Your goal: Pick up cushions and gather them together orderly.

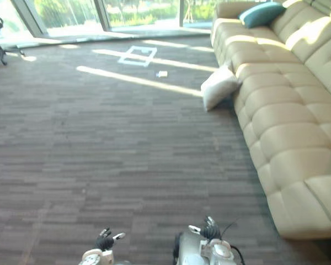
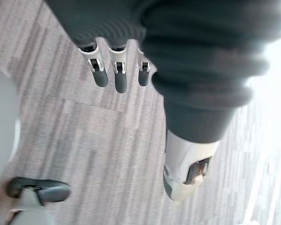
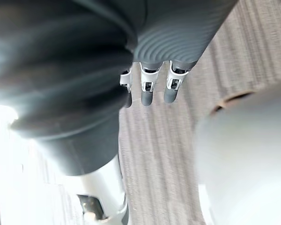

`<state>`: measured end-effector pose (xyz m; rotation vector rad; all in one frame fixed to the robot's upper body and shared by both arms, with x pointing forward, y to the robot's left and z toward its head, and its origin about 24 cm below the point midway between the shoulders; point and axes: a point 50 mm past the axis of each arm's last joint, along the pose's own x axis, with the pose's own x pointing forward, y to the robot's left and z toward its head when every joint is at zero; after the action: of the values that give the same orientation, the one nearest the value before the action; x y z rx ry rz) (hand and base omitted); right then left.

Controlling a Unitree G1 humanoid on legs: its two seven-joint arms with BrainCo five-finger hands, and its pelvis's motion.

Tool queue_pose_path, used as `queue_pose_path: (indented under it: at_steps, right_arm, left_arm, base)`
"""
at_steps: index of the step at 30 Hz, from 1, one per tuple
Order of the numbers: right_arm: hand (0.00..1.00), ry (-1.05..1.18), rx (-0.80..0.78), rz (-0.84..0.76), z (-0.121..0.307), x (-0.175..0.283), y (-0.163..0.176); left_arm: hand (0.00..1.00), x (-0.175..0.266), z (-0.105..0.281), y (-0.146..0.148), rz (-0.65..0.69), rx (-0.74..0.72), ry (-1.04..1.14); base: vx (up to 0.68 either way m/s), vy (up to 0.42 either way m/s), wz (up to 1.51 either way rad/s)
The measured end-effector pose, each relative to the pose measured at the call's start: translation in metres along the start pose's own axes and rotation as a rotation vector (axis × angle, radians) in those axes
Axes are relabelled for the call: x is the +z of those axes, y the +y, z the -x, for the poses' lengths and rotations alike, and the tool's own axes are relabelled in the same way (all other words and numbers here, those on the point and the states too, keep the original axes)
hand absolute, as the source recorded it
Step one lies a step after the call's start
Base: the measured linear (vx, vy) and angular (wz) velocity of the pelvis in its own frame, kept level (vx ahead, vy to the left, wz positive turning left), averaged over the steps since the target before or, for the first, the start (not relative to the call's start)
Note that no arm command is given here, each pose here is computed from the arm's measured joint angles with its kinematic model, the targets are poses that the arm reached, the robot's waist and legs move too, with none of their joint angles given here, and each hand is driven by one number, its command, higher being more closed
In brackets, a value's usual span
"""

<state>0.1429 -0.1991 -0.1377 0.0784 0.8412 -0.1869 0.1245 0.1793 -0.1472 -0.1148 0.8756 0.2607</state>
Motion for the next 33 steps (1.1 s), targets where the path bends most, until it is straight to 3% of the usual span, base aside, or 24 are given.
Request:
queue_pose_path:
  at_steps: [9,17,27,33]
  right_arm:
    - [0.0,0.033,0.0,-0.006,0.001,-0.008,0.005]
    - [0.0,0.058,0.047,-0.018,0.007,-0.023,0.024]
    - [0.0,-0.015,0.049,0.022,0.002,-0.003,0.016]
    - [0.0,-0.013,0.011,0.015,0.001,0.0,0.003]
  left_arm:
    - [0.0,0.007,0.001,0.005,-0.013,0.009,-0.047]
    - [0.0,0.007,-0.002,0.032,-0.096,0.056,-0.008]
    - [0.0,-0.01,0.002,0.02,-0.128,0.012,0.048]
    - [0.0,-0.009,0.003,0.0,-0.037,-0.006,0.034]
  base:
    - [0.55,0.065,-0.63]
    - [0.55,0.208,-0.23]
    - [0.61,-0.044,0.27]
    - [0.63,-0.251,0.16]
